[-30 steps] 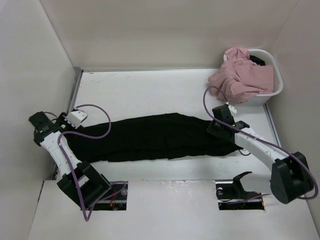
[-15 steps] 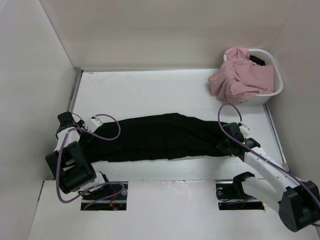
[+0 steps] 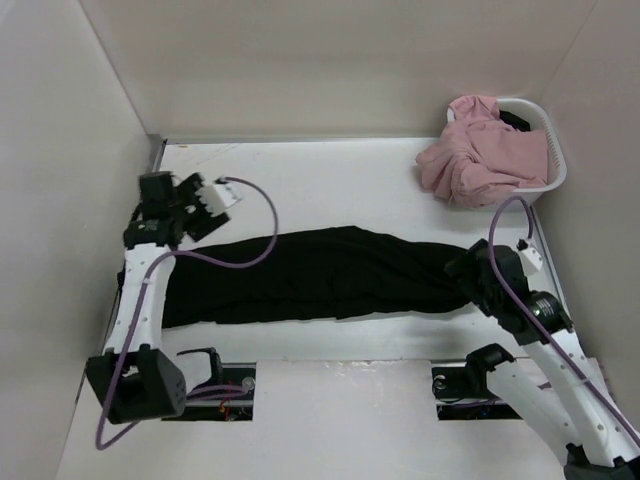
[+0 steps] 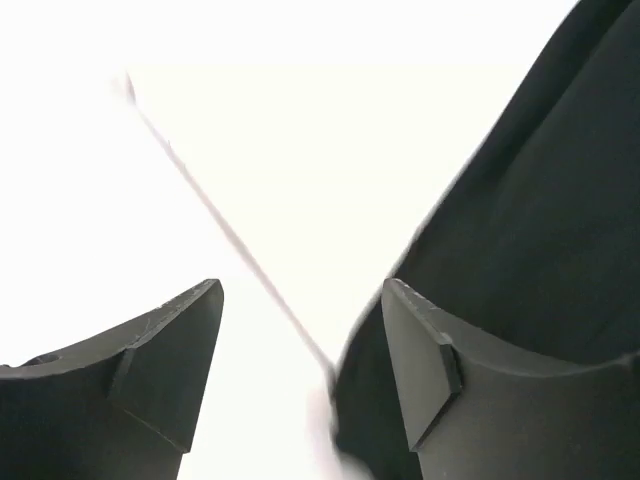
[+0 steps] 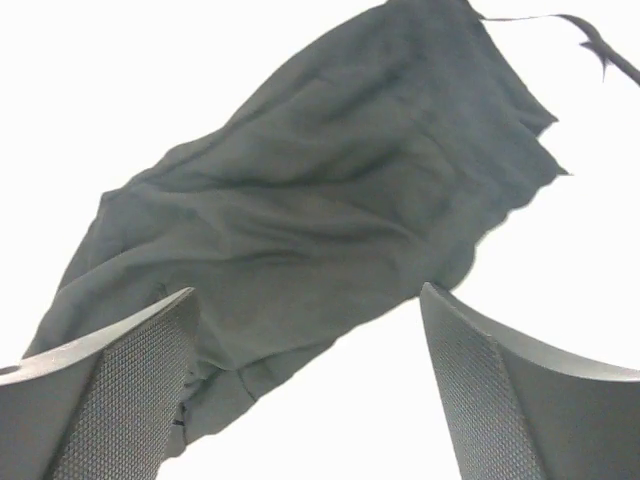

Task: Fold and stack the trousers
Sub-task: Fold the trousers

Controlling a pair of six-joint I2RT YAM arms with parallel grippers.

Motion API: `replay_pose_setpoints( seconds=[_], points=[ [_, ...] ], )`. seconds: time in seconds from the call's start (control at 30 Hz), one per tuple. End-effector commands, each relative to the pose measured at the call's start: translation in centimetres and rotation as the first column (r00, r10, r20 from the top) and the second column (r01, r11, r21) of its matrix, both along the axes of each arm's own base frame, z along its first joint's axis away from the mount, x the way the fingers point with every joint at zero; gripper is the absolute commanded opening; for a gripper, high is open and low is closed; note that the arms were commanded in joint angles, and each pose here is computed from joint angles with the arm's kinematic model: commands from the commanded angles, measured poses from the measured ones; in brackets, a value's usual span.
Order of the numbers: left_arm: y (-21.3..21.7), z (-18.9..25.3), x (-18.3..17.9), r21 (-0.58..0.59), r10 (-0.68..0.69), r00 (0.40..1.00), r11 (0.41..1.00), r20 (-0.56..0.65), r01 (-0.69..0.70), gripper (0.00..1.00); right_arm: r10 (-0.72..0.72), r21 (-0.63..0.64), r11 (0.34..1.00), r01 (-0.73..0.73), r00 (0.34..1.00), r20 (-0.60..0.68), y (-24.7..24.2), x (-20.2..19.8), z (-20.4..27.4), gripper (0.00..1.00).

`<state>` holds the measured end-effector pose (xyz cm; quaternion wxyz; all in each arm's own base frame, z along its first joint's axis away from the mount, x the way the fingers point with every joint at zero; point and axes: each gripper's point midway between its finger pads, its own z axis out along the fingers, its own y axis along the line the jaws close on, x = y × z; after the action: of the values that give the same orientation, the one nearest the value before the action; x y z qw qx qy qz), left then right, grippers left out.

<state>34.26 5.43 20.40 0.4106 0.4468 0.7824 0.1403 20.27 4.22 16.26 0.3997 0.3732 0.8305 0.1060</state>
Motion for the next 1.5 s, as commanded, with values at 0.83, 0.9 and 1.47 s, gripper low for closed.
replay_pose_setpoints(
  seconds=[0.83,0.9,1.47],
  points=[
    [-29.1,-17.4,-8.6,-0.247,-0.494,0.668,0.866,-0.557,0.434,0.59,-0.396,0.172,0.888,0.427,0.899,-0.186,-6.1,1.5,-10.2,1.00],
    [-29.0,-17.9,-8.0,-0.234,-0.472,0.673,0.878,-0.570,0.418,0.54,-0.398,0.165,0.888,0.429,0.897,-0.190,-6.3,1.6,-10.6,1.00],
    [-30.3,-9.5,-10.6,-0.240,-0.549,0.702,0.834,-0.454,0.497,0.02,-0.386,0.088,0.908,0.409,0.900,-0.200,-7.4,2.4,-12.1,0.91]
  ],
)
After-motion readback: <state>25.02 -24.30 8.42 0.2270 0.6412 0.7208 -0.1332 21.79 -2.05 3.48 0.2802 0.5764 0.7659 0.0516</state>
